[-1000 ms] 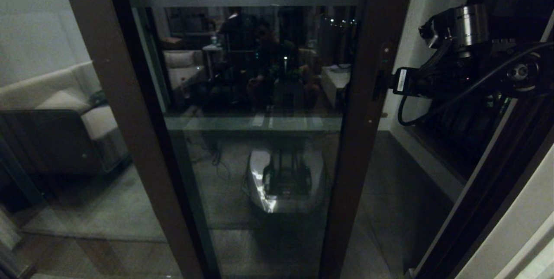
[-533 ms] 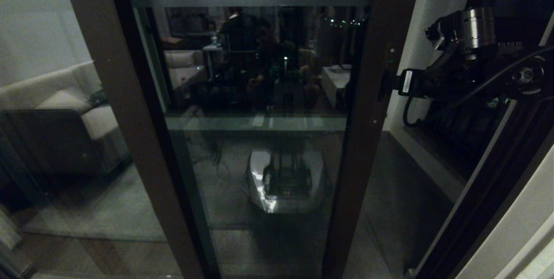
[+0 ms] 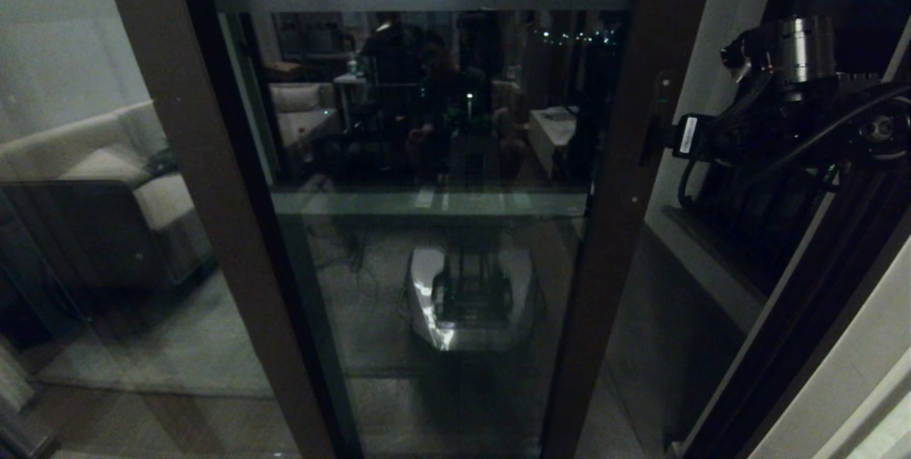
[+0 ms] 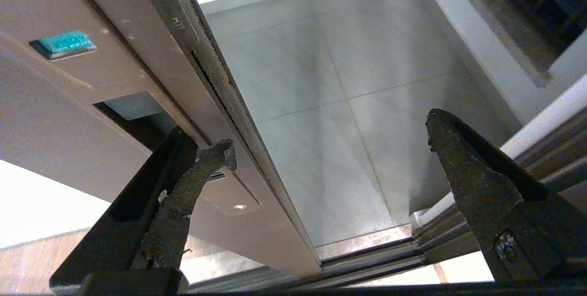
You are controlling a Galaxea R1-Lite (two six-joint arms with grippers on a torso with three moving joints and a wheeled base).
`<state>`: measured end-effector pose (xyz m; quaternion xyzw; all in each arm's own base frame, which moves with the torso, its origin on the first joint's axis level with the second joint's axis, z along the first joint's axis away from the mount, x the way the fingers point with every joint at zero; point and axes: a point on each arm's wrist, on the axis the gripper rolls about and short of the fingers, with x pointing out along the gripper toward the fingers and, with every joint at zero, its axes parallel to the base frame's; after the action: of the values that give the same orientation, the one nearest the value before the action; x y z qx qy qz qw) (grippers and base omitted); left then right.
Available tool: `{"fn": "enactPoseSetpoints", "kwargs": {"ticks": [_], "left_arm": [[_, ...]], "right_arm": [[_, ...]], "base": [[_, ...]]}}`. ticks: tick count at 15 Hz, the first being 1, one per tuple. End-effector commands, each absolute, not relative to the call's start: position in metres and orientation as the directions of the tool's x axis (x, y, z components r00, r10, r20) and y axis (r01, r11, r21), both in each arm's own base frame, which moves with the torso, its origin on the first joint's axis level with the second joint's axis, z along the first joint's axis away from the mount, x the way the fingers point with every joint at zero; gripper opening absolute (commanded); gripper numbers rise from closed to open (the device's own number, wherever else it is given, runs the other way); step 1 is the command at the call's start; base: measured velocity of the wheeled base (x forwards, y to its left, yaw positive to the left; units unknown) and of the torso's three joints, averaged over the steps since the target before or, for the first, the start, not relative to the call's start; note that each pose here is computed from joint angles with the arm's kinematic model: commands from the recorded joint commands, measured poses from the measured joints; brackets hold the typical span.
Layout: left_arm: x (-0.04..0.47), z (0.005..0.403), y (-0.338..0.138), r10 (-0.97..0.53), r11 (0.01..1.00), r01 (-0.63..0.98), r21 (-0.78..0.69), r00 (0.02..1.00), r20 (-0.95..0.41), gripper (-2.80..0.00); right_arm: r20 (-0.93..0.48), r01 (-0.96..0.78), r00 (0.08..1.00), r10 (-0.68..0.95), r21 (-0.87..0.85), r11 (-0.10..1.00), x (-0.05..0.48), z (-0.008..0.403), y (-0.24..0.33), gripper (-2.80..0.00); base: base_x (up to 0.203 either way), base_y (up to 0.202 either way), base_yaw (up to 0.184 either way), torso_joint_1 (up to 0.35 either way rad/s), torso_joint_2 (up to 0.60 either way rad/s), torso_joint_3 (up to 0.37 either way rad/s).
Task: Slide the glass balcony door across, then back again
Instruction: Close the slid door
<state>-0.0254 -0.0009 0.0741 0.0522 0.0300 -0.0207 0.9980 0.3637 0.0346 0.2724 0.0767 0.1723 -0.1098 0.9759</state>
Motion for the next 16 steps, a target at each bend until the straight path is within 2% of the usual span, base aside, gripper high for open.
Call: {"fn": "enactPoseSetpoints", "kwargs": {"ticks": [1,16], "left_arm": [[-0.026,0.074,-0.001,-0.038,0.994,0.045,0.103,0.997,-0.062,-2.8],[-0.025,0.074,-0.001,-0.038,0.994,0.045,0.103,0.997,-0.063,-2.8]], "right_arm": [[-0.351,0.25,0.916,-0.197,0.113,0.962,0.361,0.271,0.03,0.0],[-0.288,0.293,0.921,-0.26,0.078,0.953,0.335,0.277,0.003,0.0]], "base": [[0.0,0.0,0.0,0.0,0.0,0.0],[0.0,0.0,0.0,0.0,0.0,0.0]]}}
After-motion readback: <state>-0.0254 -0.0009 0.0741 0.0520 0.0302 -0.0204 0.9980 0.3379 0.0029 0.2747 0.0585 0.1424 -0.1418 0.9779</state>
